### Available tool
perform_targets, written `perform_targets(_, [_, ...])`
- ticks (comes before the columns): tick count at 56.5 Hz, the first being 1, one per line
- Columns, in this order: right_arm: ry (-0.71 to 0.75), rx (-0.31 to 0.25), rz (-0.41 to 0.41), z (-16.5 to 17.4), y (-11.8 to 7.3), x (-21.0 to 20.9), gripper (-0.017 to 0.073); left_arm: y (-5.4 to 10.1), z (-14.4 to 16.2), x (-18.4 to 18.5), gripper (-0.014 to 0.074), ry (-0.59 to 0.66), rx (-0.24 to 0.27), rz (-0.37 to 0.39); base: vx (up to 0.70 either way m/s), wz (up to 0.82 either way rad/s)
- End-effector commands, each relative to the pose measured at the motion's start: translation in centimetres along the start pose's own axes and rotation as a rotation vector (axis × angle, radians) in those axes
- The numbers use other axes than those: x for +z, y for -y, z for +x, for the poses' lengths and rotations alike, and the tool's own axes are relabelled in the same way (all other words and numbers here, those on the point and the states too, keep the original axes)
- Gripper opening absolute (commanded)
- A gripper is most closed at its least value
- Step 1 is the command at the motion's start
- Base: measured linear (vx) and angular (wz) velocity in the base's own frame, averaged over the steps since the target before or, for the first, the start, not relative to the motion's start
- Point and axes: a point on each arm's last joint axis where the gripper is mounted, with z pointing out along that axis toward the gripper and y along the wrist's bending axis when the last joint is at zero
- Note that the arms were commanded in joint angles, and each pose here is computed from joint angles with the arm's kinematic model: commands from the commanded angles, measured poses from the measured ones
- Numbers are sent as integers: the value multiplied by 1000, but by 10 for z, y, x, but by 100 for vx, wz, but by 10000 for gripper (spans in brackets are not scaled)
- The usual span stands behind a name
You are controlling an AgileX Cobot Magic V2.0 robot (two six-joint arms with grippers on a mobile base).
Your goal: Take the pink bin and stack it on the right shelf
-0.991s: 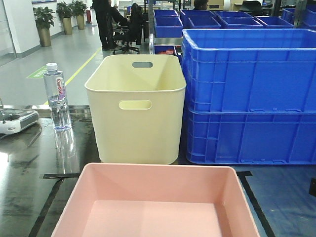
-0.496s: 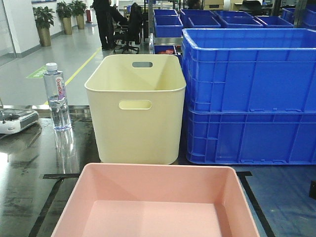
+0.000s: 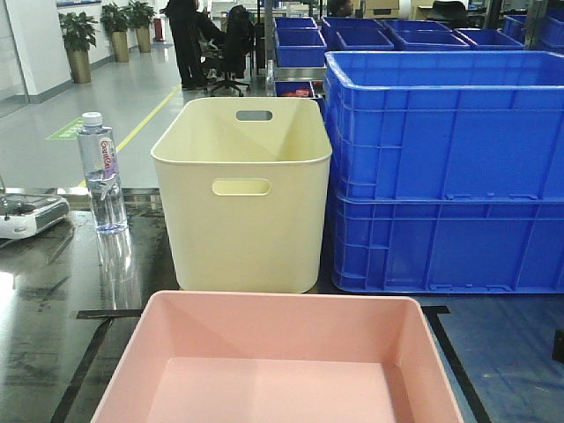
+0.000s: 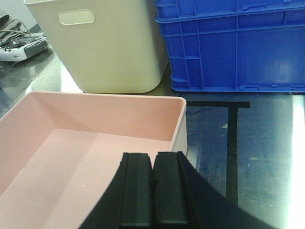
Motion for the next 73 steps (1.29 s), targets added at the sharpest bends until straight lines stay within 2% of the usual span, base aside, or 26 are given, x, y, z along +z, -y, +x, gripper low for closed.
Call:
perform_targets(1, [117, -70, 25, -13, 1, -11, -12, 0, -3, 2, -8, 44, -7, 6, 0, 0])
perform_targets(3, [137, -99, 51, -9, 4, -16, -12, 0, -3, 2, -8, 44, -7, 6, 0, 0])
perform_targets(7, [201, -124, 115, 6, 13, -26, -12, 0, -3, 2, -8, 44, -7, 6, 0, 0])
perform_targets(11, [282, -143, 191, 30, 23, -35, -12, 0, -3, 2, -8, 44, -7, 6, 0, 0])
perform_targets(18, [377, -234, 328, 81, 38, -37, -11, 0, -3, 2, -8, 44, -7, 6, 0, 0])
perform_targets(28, [379, -240, 335, 154, 53, -12, -11, 0, -3, 2, -8, 44, -7, 6, 0, 0])
perform_targets(33, [381, -211, 310, 189, 60, 5, -11, 0, -3, 2, -8, 44, -7, 6, 0, 0])
perform_targets(40, [278, -249, 339, 195, 62, 3, -11, 0, -3, 2, -8, 46, -7, 6, 0, 0])
perform_targets(73, [248, -242, 341, 199, 63, 5, -11, 0, -3, 2, -8, 46, -7, 6, 0, 0])
